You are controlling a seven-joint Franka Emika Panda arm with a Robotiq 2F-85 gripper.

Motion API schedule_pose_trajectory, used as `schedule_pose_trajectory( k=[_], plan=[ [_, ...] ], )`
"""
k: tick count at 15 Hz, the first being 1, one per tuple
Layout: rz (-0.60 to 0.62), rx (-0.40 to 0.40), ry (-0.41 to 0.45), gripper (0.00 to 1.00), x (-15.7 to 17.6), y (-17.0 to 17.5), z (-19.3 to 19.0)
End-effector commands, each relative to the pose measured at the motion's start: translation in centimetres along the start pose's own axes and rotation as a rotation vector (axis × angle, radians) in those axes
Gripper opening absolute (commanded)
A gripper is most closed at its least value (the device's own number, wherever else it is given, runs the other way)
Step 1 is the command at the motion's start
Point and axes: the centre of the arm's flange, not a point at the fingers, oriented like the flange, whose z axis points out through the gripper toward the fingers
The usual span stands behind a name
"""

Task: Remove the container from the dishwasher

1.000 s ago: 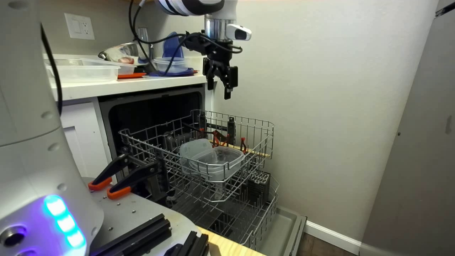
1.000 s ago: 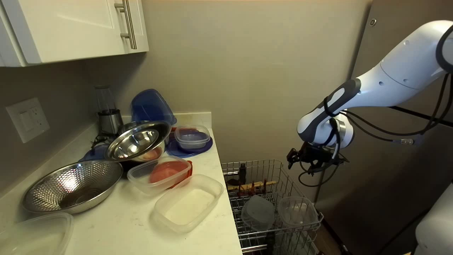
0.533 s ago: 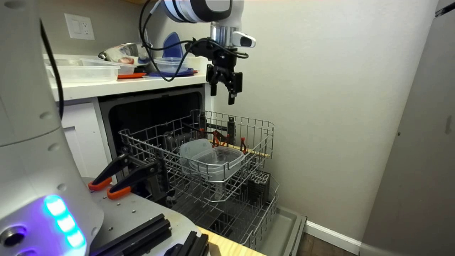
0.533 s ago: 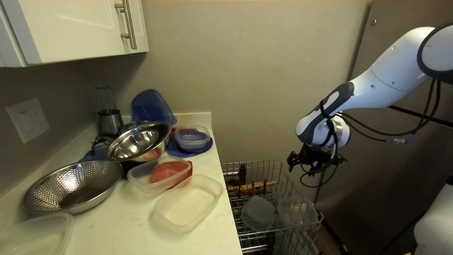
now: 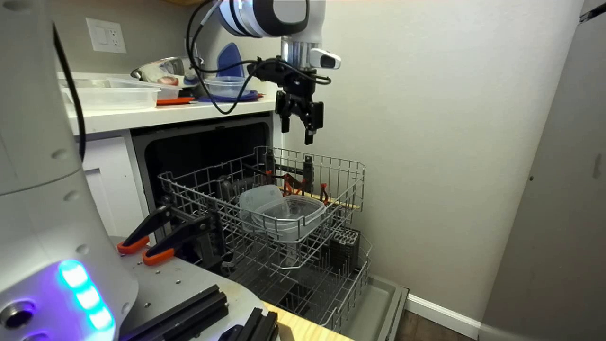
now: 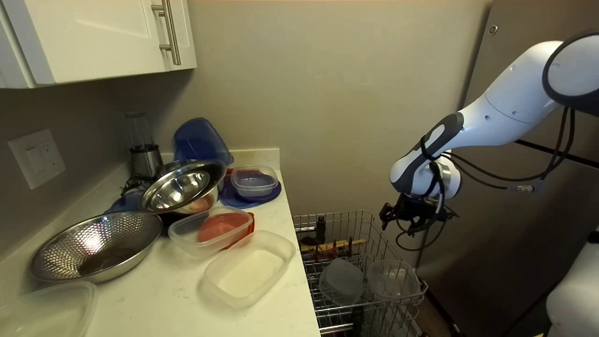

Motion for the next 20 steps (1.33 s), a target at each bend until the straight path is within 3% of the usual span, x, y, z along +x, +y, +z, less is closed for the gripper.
schedule_pose_trajectory(
  k=[1, 4, 8, 12, 17, 20],
  plan=[
    [-0.040, -0.061, 0.003, 1.00, 1.2, 1.3, 4.6],
    [-0.107, -0.106, -0.016, 1.00, 1.7, 2.5, 8.4],
    [-0.268, -0.134, -0.122, 1.00, 2.3, 3.2, 12.9],
    [-0.448, -0.230, -0.175, 1.00, 3.2, 2.6, 16.2],
    [-0.660, -0.354, -0.198, 1.00, 3.6, 0.3, 17.5],
    [-0.782, -0.370, -0.193, 1.00, 2.9, -2.6, 17.3]
  ],
)
